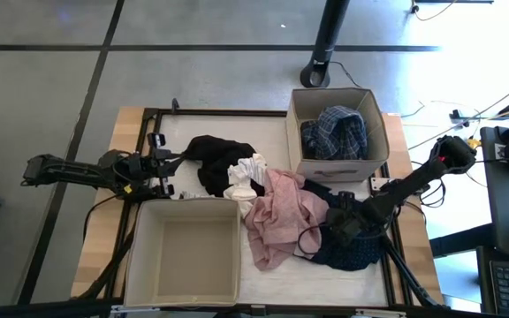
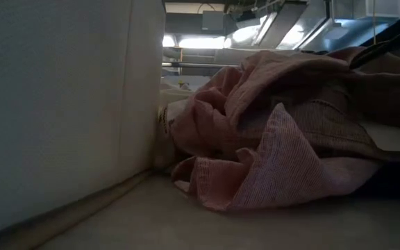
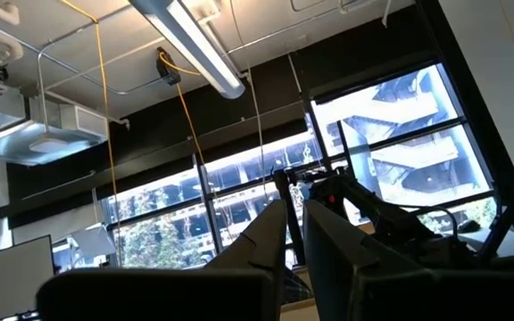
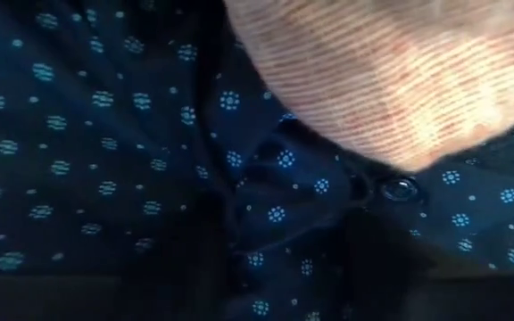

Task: Sort clothes
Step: Put the blue patterned polo shirt into the right laundry organizer

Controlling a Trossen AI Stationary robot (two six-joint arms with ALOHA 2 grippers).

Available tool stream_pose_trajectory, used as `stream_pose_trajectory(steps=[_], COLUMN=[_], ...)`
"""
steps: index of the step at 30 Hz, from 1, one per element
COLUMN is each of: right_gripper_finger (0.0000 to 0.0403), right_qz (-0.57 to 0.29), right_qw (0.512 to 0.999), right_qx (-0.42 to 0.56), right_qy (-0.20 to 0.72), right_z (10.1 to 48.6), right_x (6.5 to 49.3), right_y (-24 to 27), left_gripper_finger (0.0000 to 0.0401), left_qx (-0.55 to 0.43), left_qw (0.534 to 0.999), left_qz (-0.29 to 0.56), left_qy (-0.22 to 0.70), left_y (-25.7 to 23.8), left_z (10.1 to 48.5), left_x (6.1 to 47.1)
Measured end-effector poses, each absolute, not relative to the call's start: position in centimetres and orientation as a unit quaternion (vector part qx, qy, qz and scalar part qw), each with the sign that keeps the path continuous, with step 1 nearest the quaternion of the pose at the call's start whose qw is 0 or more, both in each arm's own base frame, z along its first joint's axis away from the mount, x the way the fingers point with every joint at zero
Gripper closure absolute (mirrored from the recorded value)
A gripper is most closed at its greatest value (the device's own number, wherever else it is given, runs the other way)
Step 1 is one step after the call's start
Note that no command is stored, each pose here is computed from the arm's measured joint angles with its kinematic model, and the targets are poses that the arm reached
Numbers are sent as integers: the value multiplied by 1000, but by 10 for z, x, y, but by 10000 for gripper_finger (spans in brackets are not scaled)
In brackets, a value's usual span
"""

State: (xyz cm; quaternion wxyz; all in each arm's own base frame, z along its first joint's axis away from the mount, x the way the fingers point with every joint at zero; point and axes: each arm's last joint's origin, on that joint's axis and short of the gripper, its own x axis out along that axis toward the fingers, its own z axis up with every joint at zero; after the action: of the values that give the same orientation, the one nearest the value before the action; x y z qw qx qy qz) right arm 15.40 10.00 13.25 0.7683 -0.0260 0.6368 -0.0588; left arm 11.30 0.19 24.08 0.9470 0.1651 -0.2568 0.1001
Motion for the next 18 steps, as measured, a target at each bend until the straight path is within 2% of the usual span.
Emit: stream_pose_trajectory(steps=[7, 13, 18], right_gripper_finger=[358, 366, 366], right_qz=[-52, -21, 31], right_qw=[770, 766, 760], right_qx=[-37, -54, -63], right_qy=[635, 640, 646], right_z=[132, 136, 156], right_x=[154, 157, 169], right_y=[100, 103, 113], left_gripper_finger=[370, 370, 370], left_qx=[164, 163, 163], left_qw=[947, 947, 947], left_qz=[100, 99, 99], left_qy=[-257, -257, -257], left_y=[2, 2, 2], left_z=[241, 241, 241], left_x=[113, 113, 113])
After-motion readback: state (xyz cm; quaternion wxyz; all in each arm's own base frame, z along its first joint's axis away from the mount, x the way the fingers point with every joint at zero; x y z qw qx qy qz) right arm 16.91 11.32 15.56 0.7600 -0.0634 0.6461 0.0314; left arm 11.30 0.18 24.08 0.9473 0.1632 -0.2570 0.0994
